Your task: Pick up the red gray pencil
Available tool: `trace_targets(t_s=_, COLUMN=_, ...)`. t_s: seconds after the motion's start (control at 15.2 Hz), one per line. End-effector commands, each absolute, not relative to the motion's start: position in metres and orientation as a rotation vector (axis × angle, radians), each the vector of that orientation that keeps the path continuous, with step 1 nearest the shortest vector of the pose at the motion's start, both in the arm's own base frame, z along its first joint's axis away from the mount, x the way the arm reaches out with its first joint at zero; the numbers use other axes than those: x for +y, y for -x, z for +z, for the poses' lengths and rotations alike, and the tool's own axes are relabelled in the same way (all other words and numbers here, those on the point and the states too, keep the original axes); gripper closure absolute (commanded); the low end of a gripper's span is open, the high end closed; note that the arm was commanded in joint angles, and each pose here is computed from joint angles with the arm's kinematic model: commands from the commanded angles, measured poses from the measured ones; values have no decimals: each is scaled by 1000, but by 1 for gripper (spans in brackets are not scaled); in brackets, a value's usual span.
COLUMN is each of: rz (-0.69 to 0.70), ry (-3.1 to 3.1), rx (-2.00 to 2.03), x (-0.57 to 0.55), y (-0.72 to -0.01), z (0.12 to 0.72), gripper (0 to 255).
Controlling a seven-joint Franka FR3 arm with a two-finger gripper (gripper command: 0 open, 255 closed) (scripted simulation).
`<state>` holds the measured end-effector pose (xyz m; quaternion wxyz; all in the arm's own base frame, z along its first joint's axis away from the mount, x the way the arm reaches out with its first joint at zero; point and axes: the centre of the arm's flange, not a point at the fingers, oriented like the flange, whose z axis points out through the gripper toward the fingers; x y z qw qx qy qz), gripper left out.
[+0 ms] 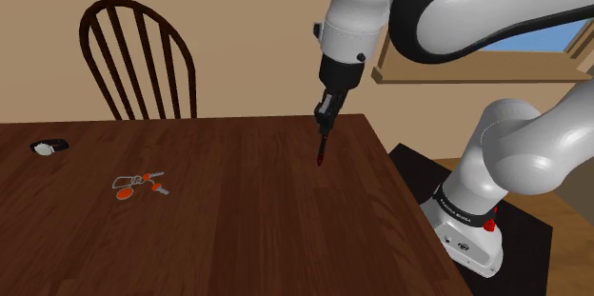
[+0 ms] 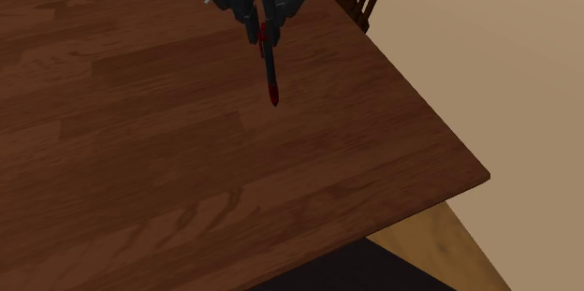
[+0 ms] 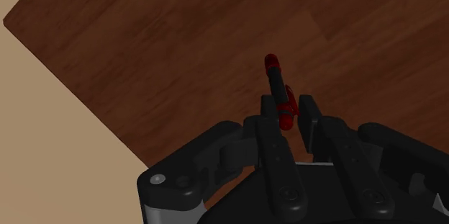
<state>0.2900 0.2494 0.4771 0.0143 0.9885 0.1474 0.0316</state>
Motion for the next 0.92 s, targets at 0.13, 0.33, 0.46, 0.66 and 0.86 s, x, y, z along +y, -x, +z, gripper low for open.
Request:
trace_targets(t_s=0.13, rz=98, ry=-3077, rx=459, x=249, y=-291, z=497, gripper=255)
trace_targets(t_s=0.33, rz=98, ry=-3077, rx=459, x=249, y=-291, z=513, gripper=255)
trace_targets(t_s=0.46, rz=98, ry=-3077, rx=459, x=249, y=-291, z=524, gripper=255)
trace_targets(t_s=0.66, rz=98, ry=-3077, rx=459, x=249, y=-291, z=540, gripper=255)
trace_targets(t_s=0.86, rz=98, ry=-3077, rx=459, x=249, y=-291, z=546, gripper=255)
